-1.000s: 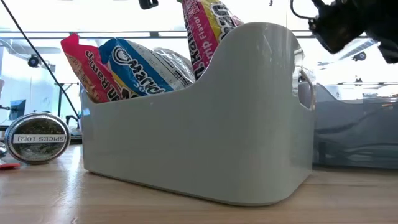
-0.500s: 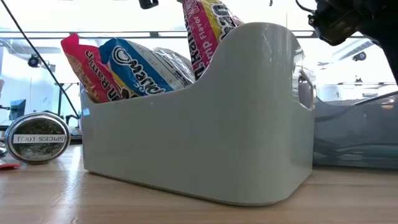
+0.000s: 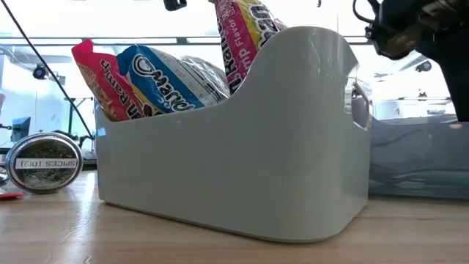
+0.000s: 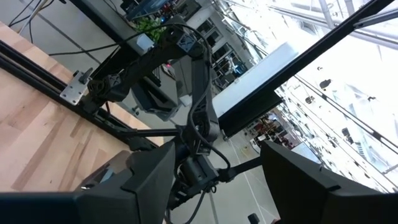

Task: Pick & Place Food Item
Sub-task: Put the silver spoon into the black bin

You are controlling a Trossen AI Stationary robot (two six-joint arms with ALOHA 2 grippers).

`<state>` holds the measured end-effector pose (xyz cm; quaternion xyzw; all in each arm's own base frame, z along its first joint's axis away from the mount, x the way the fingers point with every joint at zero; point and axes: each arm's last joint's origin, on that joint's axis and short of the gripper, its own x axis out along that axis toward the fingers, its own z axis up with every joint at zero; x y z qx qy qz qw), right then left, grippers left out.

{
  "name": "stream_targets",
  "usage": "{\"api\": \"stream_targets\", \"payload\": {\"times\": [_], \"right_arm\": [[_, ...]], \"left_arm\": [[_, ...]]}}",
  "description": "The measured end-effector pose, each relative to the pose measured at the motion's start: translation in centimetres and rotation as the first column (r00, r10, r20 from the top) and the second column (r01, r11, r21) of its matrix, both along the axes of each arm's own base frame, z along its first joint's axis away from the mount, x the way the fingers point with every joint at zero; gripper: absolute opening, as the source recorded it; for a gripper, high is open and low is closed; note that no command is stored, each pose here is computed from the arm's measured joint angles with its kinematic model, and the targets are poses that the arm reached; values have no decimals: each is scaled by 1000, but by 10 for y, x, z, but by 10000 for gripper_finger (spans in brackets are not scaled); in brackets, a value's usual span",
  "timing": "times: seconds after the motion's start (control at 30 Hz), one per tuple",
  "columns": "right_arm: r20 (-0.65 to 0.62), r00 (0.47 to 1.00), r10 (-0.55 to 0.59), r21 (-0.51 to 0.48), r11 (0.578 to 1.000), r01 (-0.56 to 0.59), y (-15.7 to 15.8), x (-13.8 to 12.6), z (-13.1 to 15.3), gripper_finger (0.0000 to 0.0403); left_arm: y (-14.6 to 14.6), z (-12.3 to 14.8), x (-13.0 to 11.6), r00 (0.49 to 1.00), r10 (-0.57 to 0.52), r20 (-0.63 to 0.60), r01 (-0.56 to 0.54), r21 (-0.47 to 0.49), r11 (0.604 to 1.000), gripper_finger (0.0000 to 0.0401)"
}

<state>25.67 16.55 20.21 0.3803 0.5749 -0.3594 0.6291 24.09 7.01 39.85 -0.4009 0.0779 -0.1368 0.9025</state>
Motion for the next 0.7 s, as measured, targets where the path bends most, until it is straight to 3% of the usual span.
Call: {"api": "stream_targets", "payload": {"times": [0.7], "right_arm": [[81,996,-29,-10,1000,30,-5,-5,-36,10]], "left_arm": [[0,0,0,1000,3,0,-3,0,1000,240]]}}
